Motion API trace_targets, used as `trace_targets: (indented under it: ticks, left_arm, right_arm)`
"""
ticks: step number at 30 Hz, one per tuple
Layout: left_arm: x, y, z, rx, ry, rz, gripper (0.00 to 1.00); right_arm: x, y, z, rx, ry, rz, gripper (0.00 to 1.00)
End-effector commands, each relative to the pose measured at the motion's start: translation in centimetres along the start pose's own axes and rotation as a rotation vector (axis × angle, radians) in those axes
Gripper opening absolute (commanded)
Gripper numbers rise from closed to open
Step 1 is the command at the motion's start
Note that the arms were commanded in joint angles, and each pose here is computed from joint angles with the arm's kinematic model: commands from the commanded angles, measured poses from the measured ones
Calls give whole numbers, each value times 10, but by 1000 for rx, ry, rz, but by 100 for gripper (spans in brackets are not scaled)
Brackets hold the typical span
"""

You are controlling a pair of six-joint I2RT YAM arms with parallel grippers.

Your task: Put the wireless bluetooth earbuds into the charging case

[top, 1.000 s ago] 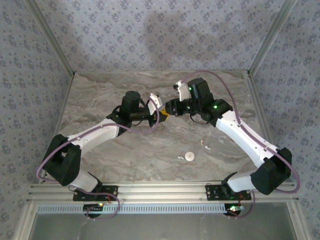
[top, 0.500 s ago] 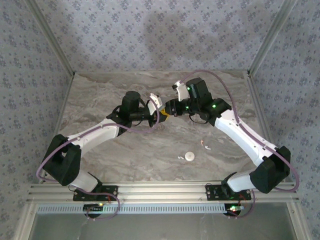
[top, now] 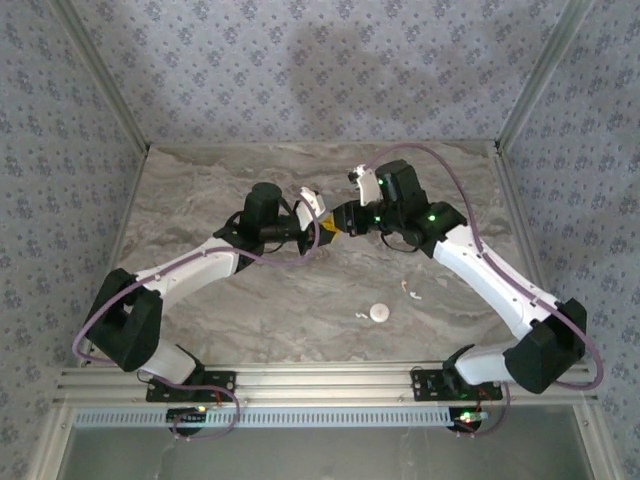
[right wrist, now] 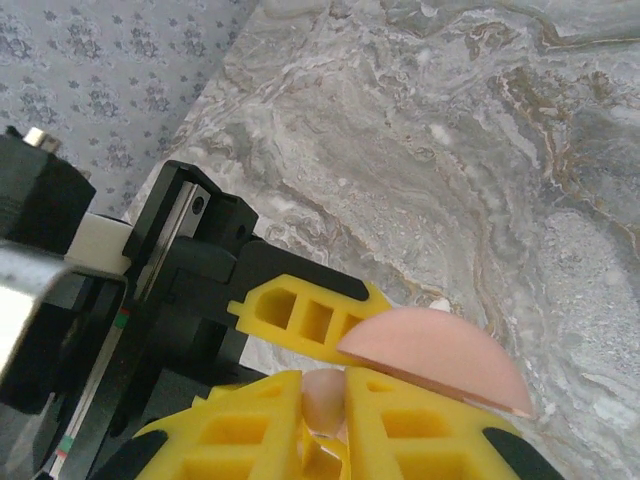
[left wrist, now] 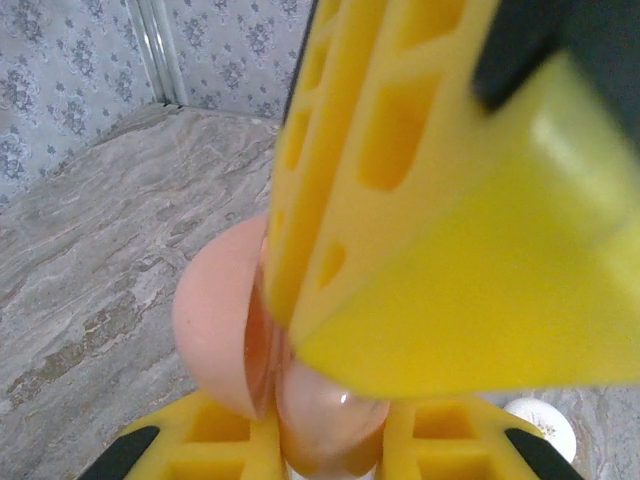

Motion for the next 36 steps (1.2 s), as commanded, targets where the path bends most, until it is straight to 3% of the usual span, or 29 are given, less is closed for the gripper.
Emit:
trace_targets:
  ticks: [1, 24, 36]
  left_arm:
    - [8, -9, -30, -76, 44, -22, 18]
    - [3, -11, -36, -106, 46, 0, 18]
    - [4, -11, -35, -105, 48, -5, 18]
  right_arm:
    - [-15, -6, 3, -14, 41, 51, 17]
    - [-23, -6, -6, -52, 71, 76, 19]
    - [-10, -13, -10, -71, 50, 5, 31]
Point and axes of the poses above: each hand's point on the last joint's axis, 136 mm out from that joint toward the fingers, its own y axis out along the fingers, its own x axis along the line the jaws close on, z = x × y, the point moved 1 cm from there along -y, back along the fingers, and after that the axes turned 10 degrees about y, right-handed, at the moved point
